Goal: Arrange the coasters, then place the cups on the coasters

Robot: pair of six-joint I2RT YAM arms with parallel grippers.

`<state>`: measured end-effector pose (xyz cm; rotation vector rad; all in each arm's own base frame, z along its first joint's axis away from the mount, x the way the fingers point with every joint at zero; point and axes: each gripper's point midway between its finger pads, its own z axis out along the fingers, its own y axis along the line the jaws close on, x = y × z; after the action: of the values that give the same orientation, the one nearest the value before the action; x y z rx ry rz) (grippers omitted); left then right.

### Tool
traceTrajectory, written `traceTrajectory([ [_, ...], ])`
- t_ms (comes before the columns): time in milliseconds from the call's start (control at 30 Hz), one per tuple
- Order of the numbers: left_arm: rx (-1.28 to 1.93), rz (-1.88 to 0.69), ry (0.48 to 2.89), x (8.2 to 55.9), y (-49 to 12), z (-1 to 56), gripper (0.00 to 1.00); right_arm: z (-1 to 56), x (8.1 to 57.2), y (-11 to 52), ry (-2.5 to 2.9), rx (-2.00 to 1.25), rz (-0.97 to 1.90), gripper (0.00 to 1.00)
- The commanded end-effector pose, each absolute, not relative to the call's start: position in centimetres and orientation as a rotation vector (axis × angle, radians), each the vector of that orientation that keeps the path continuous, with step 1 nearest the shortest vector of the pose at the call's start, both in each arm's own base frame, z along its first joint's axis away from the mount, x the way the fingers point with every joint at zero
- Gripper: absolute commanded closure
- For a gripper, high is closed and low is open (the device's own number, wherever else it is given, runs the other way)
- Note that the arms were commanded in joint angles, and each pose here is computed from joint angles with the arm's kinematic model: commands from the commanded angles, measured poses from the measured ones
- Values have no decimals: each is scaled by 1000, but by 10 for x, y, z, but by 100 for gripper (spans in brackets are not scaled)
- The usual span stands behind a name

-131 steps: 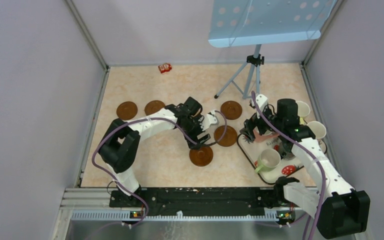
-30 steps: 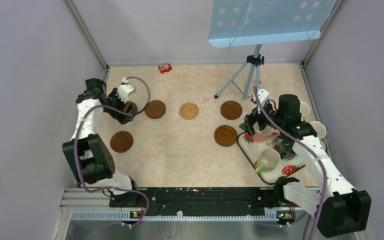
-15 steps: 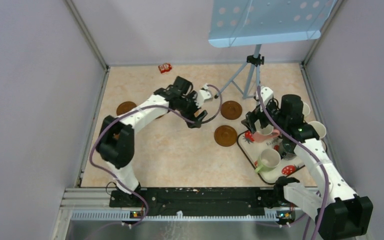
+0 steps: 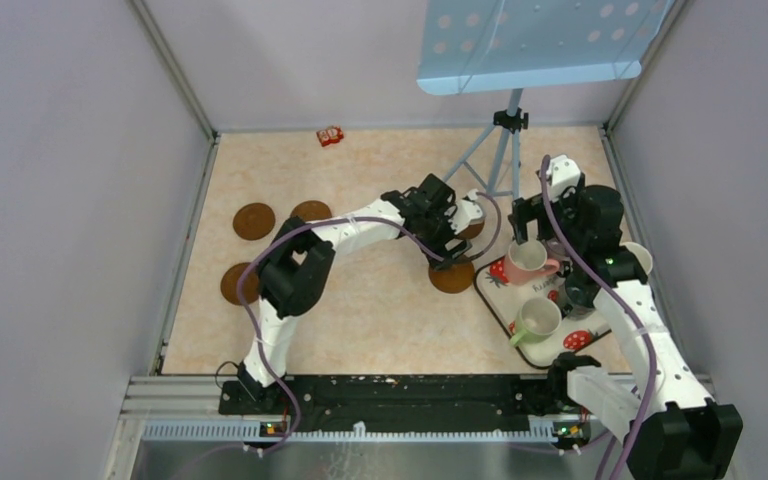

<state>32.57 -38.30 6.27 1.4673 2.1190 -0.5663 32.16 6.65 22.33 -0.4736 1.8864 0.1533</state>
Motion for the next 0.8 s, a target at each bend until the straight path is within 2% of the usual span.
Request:
traceTrajectory([
  [0, 1411, -539, 2098, 339, -401, 64, 9, 266, 333, 52, 1777, -367, 78, 1],
  [233, 1495, -475, 2161, 332, -399, 37, 21, 262, 333, 53, 1780, -378, 81, 1],
  [300, 1531, -449, 2189, 327, -392, 32, 30, 260, 334, 53, 1786, -380, 81, 1],
  [367, 1558, -430, 2225, 319, -382, 27, 34, 259, 334, 54, 1786, -386, 86, 1],
  [767, 1722, -354, 2301, 247, -275, 6, 42, 255, 330, 60, 1787, -427, 113, 1],
])
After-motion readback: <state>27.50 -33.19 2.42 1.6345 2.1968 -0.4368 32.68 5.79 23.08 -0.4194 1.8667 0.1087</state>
